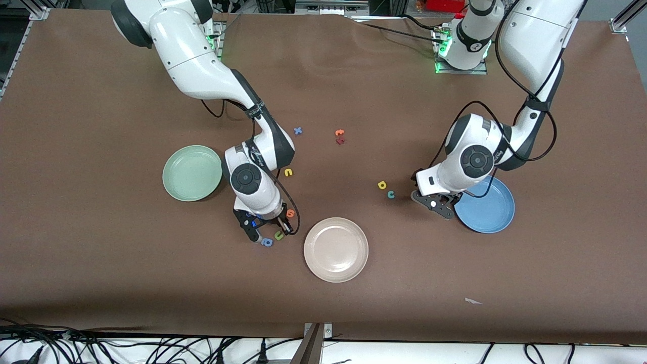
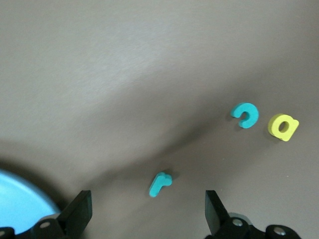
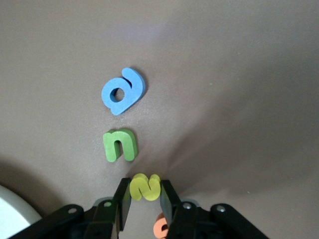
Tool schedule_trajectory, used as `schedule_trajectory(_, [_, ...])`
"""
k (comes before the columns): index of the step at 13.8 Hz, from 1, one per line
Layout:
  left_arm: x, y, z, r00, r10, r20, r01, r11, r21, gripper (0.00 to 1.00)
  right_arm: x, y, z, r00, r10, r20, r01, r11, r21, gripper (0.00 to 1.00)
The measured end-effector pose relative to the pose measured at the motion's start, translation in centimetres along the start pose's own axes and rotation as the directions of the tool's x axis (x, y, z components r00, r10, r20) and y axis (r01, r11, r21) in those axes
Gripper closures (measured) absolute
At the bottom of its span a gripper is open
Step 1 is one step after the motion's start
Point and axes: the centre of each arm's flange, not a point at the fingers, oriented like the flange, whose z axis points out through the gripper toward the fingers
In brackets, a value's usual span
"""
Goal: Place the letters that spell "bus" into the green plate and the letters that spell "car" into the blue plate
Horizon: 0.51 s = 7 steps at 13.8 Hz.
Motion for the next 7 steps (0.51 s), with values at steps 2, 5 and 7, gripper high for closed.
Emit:
schedule_trajectory(2, [-1.3,1.1,2.2,0.999,0.038,-0.014,-0.038,0.999,0.01,0.0,0.1,-0.1,-0.9,1.0,-0.014,0.002,0.014,0.999,-0.038,0.72])
schedule_trajectory(5, [-2.8,1.4,3.8,0.997,0.071,0.005,-0.071,0.997,0.008,0.0,1.2,-0.1,-4.5,0.995,-0.103,0.013,0.104,0.988,-0.114,0.73])
schedule_trajectory(7, [-3.1,1.3,3.6,0.997,0.073,0.005,-0.073,0.997,0.011,0.04,3.3,0.9,-7.5,0.985,-0.168,0.03,0.171,0.966,-0.196,0.73])
